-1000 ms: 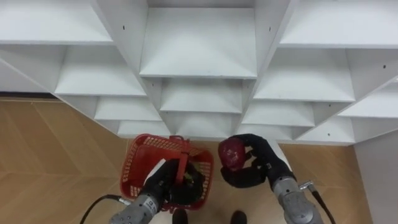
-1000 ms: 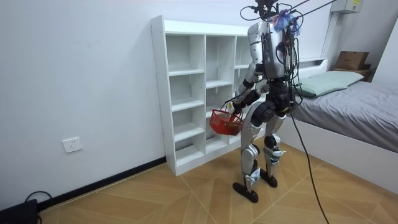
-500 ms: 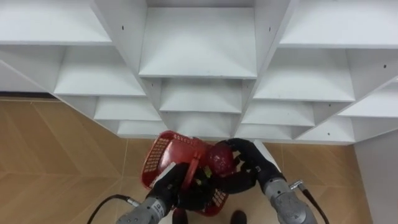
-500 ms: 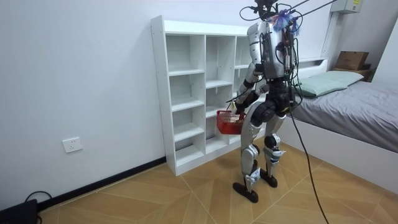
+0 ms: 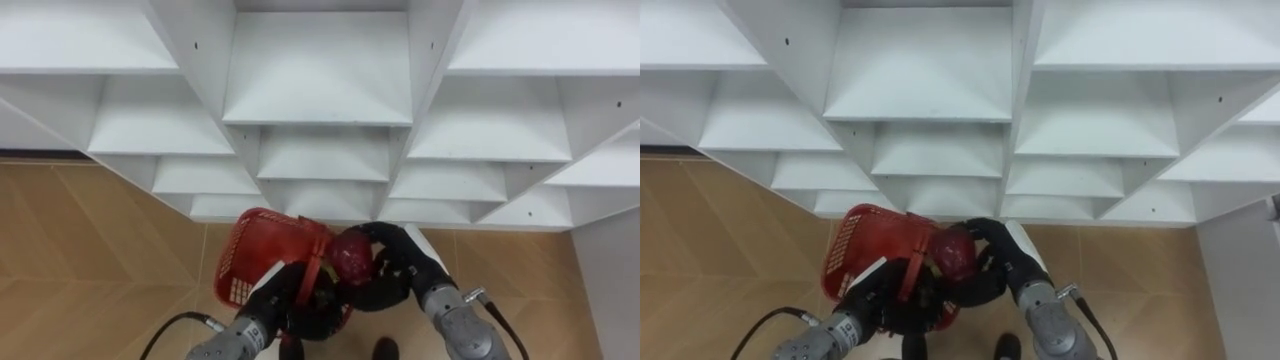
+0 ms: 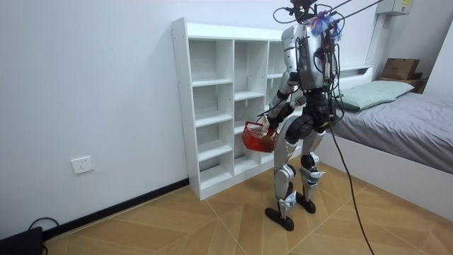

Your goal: Collect fruits from the closet

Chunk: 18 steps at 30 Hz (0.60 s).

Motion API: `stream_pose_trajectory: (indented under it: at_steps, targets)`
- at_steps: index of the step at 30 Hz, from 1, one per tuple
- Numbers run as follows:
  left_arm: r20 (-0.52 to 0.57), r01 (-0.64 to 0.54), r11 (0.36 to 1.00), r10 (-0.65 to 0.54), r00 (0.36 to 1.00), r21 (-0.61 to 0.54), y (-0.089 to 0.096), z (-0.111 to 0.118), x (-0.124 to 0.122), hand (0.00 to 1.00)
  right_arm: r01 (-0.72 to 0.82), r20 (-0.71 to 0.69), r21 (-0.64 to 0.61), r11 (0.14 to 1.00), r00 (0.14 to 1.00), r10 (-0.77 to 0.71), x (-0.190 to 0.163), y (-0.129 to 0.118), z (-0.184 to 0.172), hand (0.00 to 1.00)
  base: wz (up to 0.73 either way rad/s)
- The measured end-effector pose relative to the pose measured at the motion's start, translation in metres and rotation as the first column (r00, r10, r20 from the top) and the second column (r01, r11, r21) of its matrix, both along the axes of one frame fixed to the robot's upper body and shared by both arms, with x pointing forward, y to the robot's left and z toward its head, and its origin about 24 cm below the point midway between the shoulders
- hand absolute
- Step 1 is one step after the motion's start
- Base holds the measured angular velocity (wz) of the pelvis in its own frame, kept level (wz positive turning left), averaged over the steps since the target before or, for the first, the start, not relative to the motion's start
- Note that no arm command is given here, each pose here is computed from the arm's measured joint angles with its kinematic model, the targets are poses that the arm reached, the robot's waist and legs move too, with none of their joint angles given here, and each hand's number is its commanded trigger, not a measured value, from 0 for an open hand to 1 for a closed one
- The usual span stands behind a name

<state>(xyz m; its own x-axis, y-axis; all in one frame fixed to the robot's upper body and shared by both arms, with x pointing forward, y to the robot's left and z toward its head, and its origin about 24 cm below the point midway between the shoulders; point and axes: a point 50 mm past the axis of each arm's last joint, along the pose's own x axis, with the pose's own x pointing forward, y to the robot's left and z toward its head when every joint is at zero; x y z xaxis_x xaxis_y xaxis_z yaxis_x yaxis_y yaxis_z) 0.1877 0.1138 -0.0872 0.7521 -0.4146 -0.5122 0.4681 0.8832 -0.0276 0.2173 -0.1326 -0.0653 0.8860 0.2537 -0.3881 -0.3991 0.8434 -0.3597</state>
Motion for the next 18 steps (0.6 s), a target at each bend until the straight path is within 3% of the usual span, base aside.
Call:
stream_pose_trajectory:
  at_steps: [18]
  targets:
    - [0.013,0.003,1.0,-0.003,1.0,-0.004,-0.0012,0.0027,0.0045,1.0,-0.002,0.009,0.001,1.0,1.0,0.002,0.0016,0.0007,0.0014,1.0,-0.01]
